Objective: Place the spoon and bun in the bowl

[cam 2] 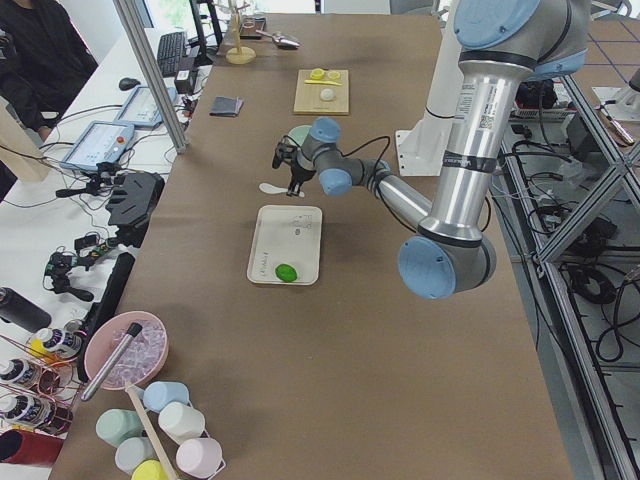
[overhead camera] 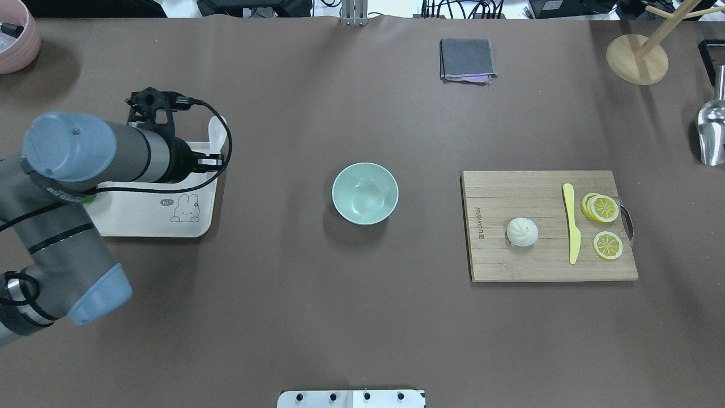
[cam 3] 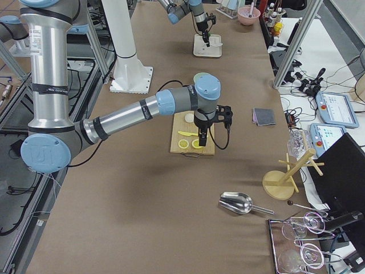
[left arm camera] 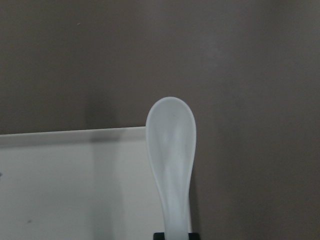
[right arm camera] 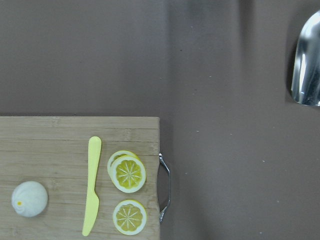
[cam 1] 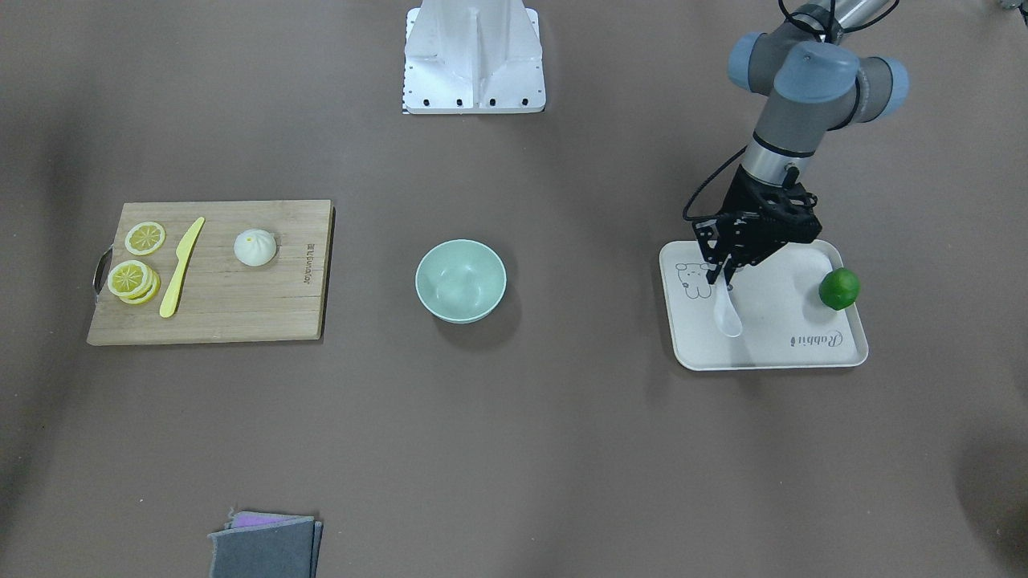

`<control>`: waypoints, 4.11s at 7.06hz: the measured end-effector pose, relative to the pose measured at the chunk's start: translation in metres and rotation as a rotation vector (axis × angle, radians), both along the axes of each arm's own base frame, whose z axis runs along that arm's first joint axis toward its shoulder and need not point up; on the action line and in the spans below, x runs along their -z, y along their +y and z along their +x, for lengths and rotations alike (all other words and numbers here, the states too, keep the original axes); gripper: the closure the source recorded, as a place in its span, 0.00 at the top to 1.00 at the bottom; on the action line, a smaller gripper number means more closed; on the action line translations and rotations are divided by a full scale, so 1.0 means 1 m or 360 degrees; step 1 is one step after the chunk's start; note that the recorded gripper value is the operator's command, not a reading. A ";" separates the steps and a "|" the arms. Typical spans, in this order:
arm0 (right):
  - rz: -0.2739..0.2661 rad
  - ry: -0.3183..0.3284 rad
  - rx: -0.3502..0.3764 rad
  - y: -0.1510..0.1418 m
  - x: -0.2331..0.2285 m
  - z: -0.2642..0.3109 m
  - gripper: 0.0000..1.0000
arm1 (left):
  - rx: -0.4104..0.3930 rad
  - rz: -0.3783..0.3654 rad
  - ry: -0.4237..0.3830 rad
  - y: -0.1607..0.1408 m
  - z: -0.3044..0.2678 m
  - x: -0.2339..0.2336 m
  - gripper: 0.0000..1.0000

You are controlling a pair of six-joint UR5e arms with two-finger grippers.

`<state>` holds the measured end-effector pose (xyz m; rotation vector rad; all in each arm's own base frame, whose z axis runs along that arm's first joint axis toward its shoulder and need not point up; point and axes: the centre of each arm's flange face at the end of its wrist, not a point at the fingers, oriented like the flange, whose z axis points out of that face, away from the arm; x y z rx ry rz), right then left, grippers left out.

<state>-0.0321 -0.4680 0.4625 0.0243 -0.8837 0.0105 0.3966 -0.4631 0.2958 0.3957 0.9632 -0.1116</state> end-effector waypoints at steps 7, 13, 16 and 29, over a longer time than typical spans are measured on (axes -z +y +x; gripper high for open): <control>-0.0157 0.0059 -0.0262 0.029 0.067 -0.246 1.00 | -0.0082 -0.0094 0.0122 0.018 0.082 0.111 0.00; -0.0194 0.0142 -0.0182 0.034 0.057 -0.332 1.00 | -0.0257 -0.0111 0.0065 0.066 0.133 0.156 0.00; -0.0211 0.0165 -0.0161 0.034 0.050 -0.345 1.00 | -0.0344 -0.0132 0.0022 0.092 0.164 0.158 0.00; -0.0166 0.0088 -0.0135 0.045 0.077 -0.342 0.00 | -0.0301 -0.0040 -0.0071 0.040 0.183 0.166 0.25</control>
